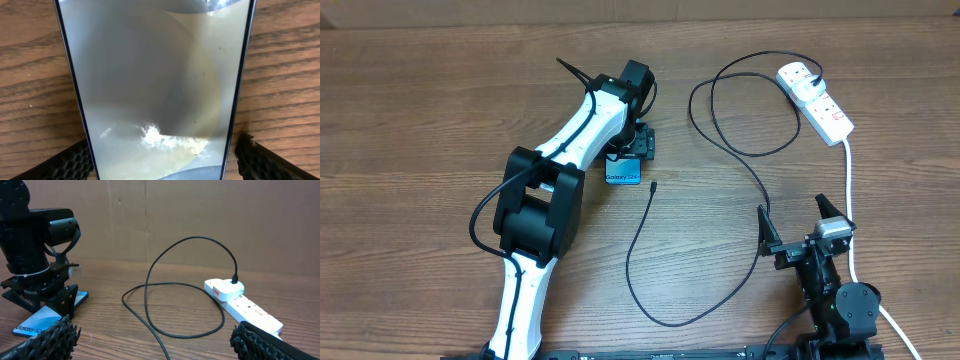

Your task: Plug charger to phone and switch on socket

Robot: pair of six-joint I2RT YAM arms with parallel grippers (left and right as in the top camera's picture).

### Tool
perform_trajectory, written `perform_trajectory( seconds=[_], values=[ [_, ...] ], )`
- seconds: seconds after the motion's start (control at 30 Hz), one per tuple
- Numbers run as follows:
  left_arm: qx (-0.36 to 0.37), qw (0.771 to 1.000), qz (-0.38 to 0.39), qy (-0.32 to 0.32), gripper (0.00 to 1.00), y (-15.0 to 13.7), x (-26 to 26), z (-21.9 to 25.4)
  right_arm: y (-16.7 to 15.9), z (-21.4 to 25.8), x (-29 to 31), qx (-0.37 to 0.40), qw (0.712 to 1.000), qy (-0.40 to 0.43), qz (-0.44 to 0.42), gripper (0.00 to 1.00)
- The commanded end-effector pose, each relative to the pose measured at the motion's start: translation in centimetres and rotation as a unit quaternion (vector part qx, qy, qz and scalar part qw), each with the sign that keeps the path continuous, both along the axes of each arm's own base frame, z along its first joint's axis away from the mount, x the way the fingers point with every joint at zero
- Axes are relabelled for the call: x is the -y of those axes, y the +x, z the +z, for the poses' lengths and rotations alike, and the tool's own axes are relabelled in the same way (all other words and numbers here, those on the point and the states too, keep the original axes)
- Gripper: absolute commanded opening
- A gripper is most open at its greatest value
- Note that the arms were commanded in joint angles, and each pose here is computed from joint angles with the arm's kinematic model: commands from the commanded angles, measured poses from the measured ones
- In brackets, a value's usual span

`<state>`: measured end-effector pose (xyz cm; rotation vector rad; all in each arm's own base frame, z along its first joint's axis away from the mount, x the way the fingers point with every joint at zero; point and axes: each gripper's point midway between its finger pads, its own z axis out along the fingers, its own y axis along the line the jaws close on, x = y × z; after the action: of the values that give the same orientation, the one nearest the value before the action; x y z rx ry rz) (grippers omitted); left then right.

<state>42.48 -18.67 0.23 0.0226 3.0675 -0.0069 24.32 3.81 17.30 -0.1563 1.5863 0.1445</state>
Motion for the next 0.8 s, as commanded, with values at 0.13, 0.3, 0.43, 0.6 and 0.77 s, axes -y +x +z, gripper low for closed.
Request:
perform_trajectory(
  seconds=[0.13, 0.3, 0.43, 0.6, 0.77],
  values=[
    [-0.012, 1.000, 0.011, 0.021, 0.84, -0.16, -1.82, -1.72, 0.02, -0.16, 0.07, 0.002, 1.000, 0.003, -0.003, 1.00],
    [-0.012, 1.000, 0.015, 0.021, 0.80, -0.01, -2.22, -1.72, 0.02, -0.16, 0.07, 0.002, 1.000, 0.003, -0.003, 1.00],
    [-0.012, 1.000, 0.015, 0.021, 0.80, 0.00, -2.19, -1.71, 0.02, -0.15, 0.07, 0.002, 1.000, 0.003, -0.003, 1.00],
    [-0.012, 1.000, 0.014, 0.021, 0.79, -0.01, -2.18, -1.71, 0.01, -0.16, 0.06, 0.002, 1.000, 0.003, -0.003, 1.00],
    [-0.012, 1.000, 0.013, 0.021, 0.76, -0.01, -2.18, -1.71, 0.02, -0.16, 0.07, 0.002, 1.000, 0.003, -0.003, 1.00]
  ],
)
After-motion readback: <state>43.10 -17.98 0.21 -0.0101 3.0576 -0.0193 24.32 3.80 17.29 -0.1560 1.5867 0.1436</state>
